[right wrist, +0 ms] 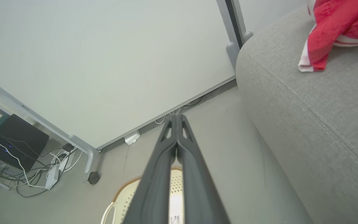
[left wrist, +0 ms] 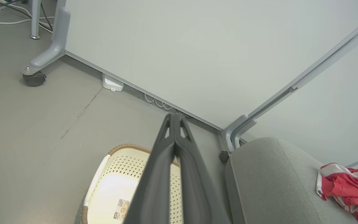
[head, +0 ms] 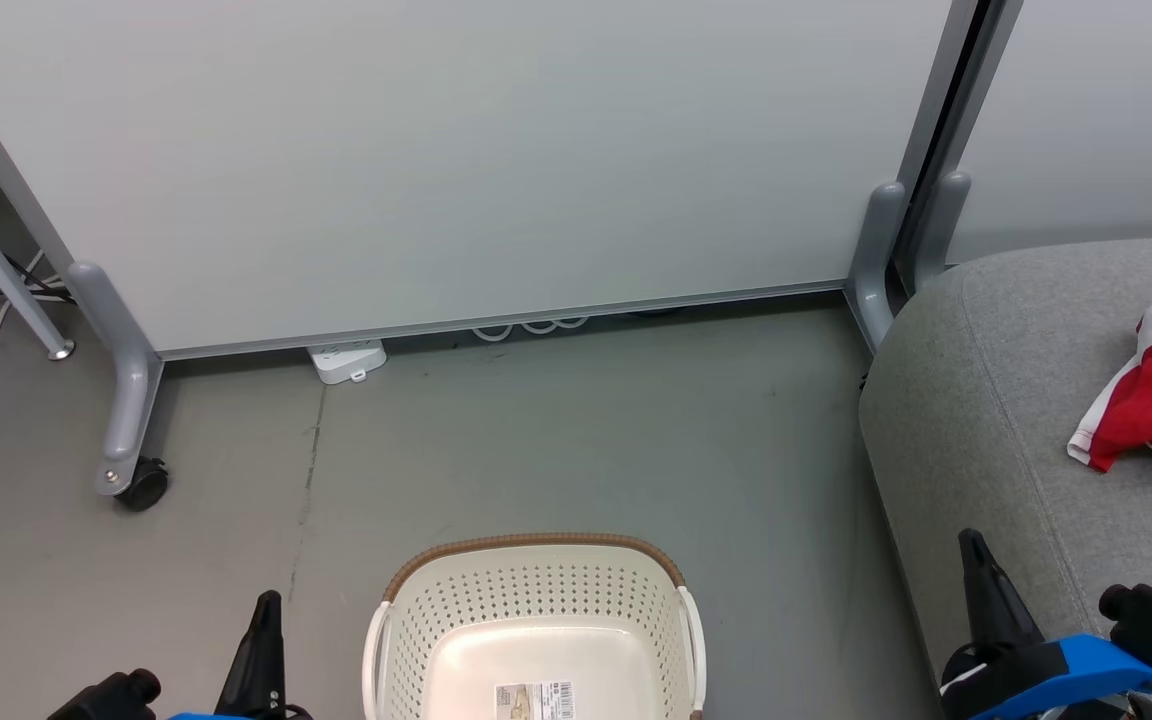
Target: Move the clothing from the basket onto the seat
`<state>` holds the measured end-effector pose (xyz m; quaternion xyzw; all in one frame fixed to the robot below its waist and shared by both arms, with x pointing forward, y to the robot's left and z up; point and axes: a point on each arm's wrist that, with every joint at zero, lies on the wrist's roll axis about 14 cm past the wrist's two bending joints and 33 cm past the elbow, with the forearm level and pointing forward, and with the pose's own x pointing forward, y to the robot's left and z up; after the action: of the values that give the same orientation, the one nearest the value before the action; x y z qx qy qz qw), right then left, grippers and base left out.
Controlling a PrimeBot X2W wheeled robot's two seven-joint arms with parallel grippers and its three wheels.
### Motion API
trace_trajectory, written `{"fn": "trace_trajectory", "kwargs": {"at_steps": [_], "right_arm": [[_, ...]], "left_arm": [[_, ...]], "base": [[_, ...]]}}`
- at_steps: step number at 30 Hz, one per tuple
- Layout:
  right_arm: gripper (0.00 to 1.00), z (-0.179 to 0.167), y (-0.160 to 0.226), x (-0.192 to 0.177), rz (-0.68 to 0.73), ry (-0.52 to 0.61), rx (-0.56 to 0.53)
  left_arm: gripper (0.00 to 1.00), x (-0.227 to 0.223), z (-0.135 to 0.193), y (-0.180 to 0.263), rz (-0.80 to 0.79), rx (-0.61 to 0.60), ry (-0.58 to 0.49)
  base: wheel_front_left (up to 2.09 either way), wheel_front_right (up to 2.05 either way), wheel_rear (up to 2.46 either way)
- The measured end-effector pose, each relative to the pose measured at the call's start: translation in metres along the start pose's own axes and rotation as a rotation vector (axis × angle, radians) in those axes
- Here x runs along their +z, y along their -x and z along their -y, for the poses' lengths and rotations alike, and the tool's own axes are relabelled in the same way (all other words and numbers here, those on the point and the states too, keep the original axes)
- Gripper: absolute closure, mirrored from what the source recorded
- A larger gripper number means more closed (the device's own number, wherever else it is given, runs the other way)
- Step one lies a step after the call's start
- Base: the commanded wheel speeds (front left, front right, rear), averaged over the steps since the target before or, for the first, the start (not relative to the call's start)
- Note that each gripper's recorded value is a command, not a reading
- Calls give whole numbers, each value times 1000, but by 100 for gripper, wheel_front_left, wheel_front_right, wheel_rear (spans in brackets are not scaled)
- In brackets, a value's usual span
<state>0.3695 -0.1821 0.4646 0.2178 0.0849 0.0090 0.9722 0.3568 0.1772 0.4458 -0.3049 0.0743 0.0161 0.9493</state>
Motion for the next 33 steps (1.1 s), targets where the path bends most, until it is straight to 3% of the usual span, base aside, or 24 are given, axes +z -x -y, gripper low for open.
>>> {"fn": "trace_trajectory", "kwargs": {"at_steps": [33], "right_arm": [[100,-1,-6,17,54,-484,16]], "left_arm": [[100,24,0,-10,36,9,407]], "base": [[0,0,0]]}}
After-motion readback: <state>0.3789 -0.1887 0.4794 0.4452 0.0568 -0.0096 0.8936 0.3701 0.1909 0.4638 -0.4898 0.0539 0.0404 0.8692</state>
